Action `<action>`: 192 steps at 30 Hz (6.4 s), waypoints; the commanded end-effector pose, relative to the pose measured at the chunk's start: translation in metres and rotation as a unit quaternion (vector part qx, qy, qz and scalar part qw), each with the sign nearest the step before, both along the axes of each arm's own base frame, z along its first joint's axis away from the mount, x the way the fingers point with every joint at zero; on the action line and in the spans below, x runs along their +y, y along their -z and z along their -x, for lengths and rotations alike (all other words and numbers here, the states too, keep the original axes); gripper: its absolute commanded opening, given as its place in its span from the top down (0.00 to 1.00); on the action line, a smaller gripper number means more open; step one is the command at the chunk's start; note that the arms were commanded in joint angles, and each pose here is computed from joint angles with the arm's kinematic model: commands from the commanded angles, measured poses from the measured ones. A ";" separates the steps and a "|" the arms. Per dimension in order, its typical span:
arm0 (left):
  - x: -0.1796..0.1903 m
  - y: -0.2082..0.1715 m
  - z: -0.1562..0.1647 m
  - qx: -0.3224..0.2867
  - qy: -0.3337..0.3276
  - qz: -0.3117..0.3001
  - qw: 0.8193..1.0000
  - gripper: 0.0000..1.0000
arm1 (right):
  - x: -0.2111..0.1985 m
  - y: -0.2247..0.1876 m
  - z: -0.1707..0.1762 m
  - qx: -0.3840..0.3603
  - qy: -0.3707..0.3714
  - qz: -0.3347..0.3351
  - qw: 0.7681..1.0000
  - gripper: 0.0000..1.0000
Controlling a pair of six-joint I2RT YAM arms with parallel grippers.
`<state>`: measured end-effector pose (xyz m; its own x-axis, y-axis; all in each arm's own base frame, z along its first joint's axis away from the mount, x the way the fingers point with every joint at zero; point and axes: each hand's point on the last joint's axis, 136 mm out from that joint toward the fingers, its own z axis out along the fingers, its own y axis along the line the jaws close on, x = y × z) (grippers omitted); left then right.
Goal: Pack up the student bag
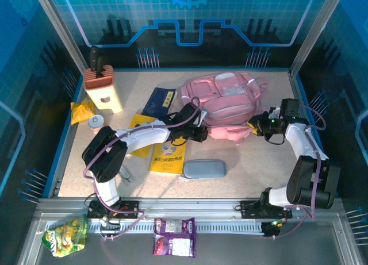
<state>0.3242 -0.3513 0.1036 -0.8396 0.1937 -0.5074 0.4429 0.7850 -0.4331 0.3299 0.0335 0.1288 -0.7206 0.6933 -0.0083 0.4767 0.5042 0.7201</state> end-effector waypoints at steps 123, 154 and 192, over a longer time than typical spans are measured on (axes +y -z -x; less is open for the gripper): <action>0.181 -0.013 0.091 0.111 -0.206 -0.026 0.972 0.06 | 0.225 0.021 0.123 -0.096 -0.370 0.173 0.908 0.05; 0.205 0.070 0.104 0.185 -0.298 0.015 0.936 0.33 | 0.324 0.093 0.099 -0.010 -0.378 0.147 0.914 0.26; 0.210 0.084 0.111 0.198 -0.297 -0.010 0.934 0.44 | 0.326 0.044 0.090 -0.050 -0.338 0.023 0.940 0.50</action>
